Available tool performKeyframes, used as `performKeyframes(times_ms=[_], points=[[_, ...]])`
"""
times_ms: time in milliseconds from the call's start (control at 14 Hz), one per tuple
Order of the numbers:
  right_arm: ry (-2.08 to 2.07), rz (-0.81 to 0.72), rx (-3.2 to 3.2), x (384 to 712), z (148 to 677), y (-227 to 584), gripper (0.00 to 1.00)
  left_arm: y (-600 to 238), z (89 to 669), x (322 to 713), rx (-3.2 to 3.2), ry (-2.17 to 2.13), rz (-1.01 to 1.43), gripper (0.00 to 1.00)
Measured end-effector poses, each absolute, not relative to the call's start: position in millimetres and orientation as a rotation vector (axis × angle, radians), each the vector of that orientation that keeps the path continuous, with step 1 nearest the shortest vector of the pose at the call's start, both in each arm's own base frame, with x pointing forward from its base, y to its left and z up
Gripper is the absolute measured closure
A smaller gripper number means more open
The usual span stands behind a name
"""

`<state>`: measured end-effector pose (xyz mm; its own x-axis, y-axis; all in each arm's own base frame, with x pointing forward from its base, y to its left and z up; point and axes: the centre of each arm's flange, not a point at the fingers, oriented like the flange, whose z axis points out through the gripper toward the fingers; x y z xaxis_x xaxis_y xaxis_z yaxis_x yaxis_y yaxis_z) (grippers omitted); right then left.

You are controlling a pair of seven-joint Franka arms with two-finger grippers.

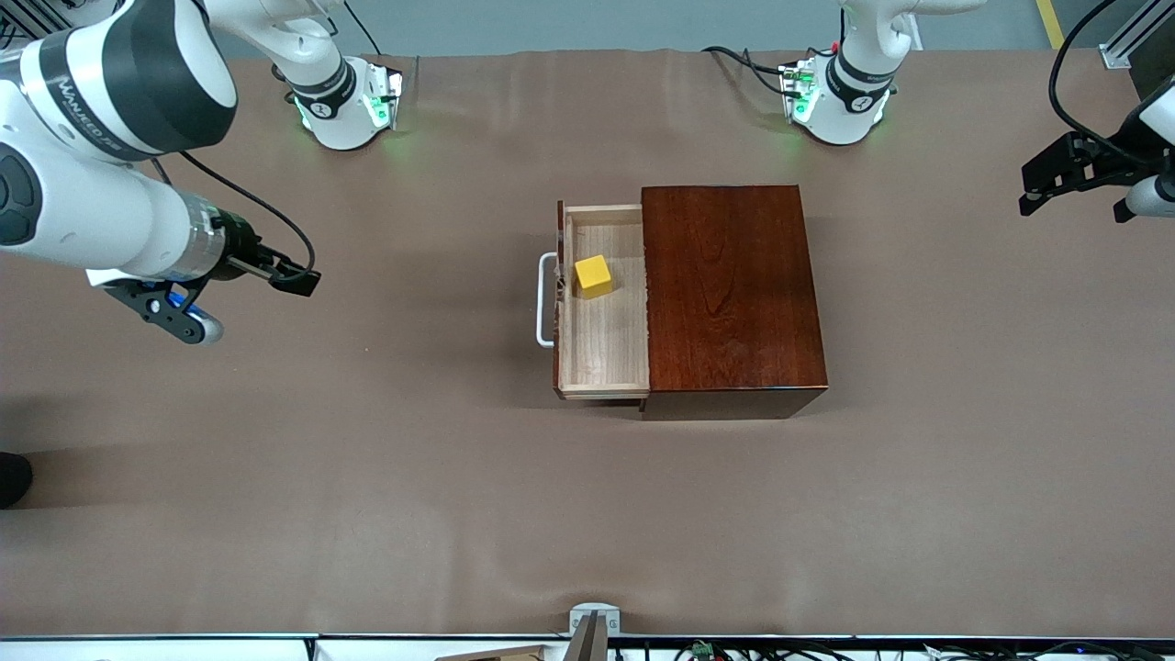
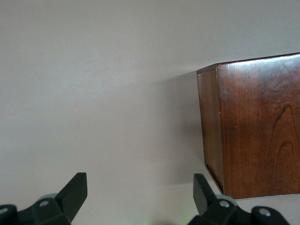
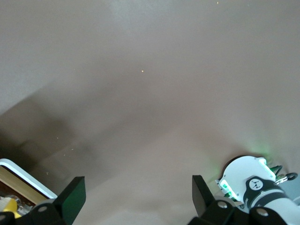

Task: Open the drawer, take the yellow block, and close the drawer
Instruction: 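Move the right gripper over the yellow block in the drawer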

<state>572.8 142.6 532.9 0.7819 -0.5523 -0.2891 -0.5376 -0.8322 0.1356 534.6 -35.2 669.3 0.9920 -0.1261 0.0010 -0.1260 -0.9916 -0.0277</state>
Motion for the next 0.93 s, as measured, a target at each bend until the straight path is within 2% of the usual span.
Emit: performKeyframes(times_ms=[498,925], points=[[-1.139,-0.423,2.839,561,512,213,0.00,-38,658,535,-3.110,0.202,0.034,0.00],[-1.398,-0.320,2.735,528,481,305,0.00,-37,651,537,-3.110,0.199,0.054,0.00]])
